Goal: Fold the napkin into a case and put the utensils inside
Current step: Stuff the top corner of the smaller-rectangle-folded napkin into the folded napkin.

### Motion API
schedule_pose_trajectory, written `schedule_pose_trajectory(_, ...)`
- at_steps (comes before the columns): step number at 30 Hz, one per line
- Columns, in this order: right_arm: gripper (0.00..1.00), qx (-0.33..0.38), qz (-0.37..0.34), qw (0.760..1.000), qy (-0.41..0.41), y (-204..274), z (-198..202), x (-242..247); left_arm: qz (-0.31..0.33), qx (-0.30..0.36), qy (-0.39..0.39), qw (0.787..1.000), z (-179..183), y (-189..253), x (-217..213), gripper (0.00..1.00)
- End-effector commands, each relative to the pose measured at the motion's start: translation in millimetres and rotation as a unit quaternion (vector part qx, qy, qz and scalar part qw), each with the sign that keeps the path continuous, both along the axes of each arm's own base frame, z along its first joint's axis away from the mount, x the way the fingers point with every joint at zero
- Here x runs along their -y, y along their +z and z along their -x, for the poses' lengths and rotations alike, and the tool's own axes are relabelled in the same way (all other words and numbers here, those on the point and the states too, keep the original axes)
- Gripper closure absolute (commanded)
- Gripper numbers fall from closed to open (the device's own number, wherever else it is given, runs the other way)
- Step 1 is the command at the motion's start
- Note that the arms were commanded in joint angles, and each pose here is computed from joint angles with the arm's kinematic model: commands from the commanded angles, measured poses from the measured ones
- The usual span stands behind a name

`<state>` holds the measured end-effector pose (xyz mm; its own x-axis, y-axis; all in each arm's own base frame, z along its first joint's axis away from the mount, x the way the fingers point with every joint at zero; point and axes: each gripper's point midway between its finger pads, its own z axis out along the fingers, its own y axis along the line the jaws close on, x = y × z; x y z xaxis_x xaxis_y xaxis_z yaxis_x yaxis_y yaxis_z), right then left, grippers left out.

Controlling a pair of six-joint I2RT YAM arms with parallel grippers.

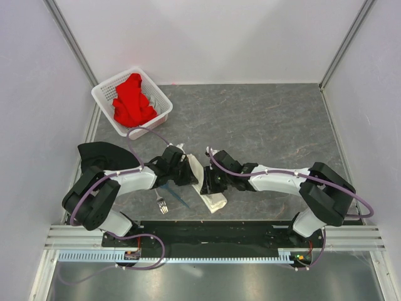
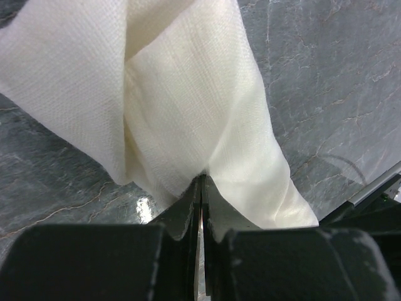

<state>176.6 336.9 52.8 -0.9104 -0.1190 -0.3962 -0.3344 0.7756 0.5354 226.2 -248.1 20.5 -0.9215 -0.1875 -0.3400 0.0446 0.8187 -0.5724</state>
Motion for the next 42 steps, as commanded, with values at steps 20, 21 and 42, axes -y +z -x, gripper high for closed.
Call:
schedule_pose_trajectory(20,0.67,-0.004,-0.027,1.0,-0.001,0.9,-1.2,3.7,0.03,0.018,0.012,0.999,-54.7,40.2,-11.3,0.91)
schedule_pose_trajectory(21,0.66,0.0,-0.029,1.0,-0.004,6.0,-5.5,2.8,0.034,0.018,0.01,0.999,-54.0,39.6,-10.3,0.91)
schedule_pose_trajectory(42,0.68,-0.004,0.029,0.999,0.013,-31.5,3.4,35.4,-0.037,0.039,-0.012,0.998,-62.5,20.1,-27.3,0.92)
